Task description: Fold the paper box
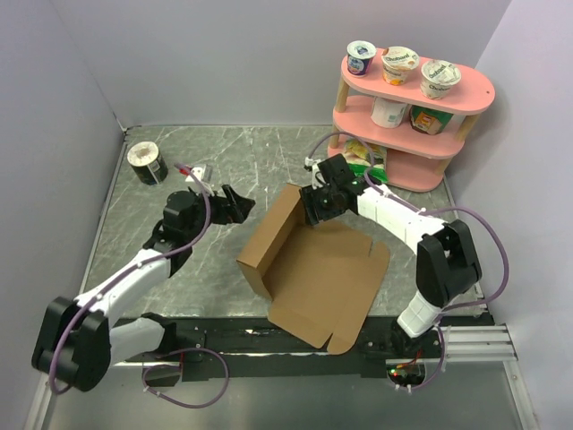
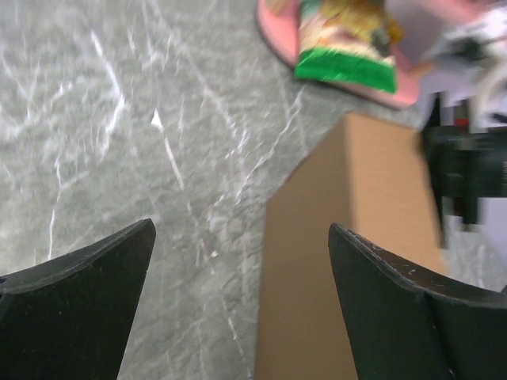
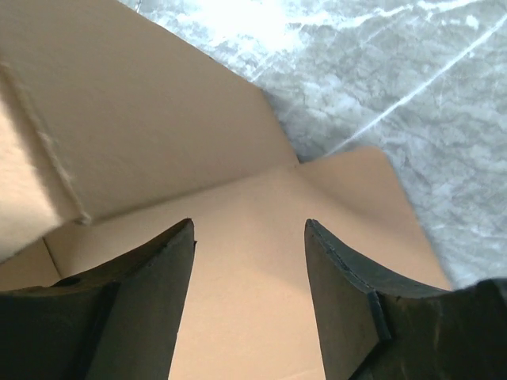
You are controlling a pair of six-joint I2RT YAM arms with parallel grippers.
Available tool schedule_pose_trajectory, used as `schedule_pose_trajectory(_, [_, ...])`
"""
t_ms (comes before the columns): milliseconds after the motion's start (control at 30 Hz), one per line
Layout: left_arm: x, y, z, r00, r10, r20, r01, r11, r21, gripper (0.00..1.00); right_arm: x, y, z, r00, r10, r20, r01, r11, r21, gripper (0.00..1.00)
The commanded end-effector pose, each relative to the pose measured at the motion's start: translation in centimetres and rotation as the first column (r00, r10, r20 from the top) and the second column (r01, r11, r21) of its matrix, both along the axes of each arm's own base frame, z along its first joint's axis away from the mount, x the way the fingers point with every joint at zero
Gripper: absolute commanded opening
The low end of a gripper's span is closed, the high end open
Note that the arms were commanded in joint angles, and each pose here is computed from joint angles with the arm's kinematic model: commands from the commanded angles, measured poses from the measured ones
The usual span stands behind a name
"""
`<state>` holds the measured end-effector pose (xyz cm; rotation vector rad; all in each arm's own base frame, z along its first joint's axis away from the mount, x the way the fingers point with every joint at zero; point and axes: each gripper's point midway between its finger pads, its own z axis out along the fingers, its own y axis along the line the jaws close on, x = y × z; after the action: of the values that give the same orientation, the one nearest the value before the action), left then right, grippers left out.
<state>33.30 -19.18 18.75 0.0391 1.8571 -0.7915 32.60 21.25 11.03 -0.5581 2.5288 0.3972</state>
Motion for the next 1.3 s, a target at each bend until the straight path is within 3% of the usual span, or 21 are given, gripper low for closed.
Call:
schedule_pose_trajectory(0, [-0.9,-0.4,6.0,0.986,-0.038,0.163,0.043,0.999,-0.032,0.96,1.3,0.8,0.8,1.000,0.023,0.015,-0.023,1.000,0.001,0.64])
schedule_pose_trajectory(133, [-3.3,-3.4,6.1,0.983,-0.126,0.129,0.113,0.988,0.108,0.96,1.7,1.1,1.0,1.000,0.014,0.017,-0.015,1.000,0.013,0.69])
schedule_pose_trajectory(167, [-3.1,-3.0,5.7,0.993,-0.074,0.094,0.058,0.984,0.166,0.96,1.6,1.1,1.1,1.000,0.012,0.018,-0.012,1.000,0.013,0.81])
schedule_pose_trajectory(267, [-4.1,-4.4,4.6,0.995,-0.089,0.053,0.072,0.962,0.263,0.96,1.2,0.5,1.3,0.999,0.000,0.032,-0.001,1.000,0.010,0.93])
schedule_pose_trajectory(733, [-6.2,-7.9,6.1,0.990,-0.116,0.077,0.066,0.877,0.476,0.99,-3.5,-3.9,1.8,0.993,-0.088,0.081,0.084,0.995,0.052,0.98])
schedule_pose_trajectory(867, [-6.2,-8.0,5.6,0.996,-0.047,0.077,-0.003,0.838,0.545,0.93,-4.4,-5.4,2.0,0.986,-0.136,0.101,0.127,0.988,0.084,0.98])
schedule_pose_trajectory(1033, [-6.9,-9.8,5.3,0.997,-0.054,0.063,0.006,0.805,0.593,0.81,-5.2,-7.3,2.4,0.974,-0.185,0.130,0.172,0.979,0.104,0.98])
schedule_pose_trajectory(1233, [-6.0,-9.6,2.9,0.998,0.040,0.047,-0.062,0.705,0.707,0.76,-6.0,-8.3,3.2,0.965,-0.204,0.164,0.182,0.973,0.144,0.99])
schedule_pose_trajectory(1267, [-5.9,-9.5,2.8,0.997,0.055,0.049,-0.073,0.696,0.714,0.69,-6.1,-8.4,3.3,0.964,-0.208,0.165,0.184,0.971,0.150,0.99])
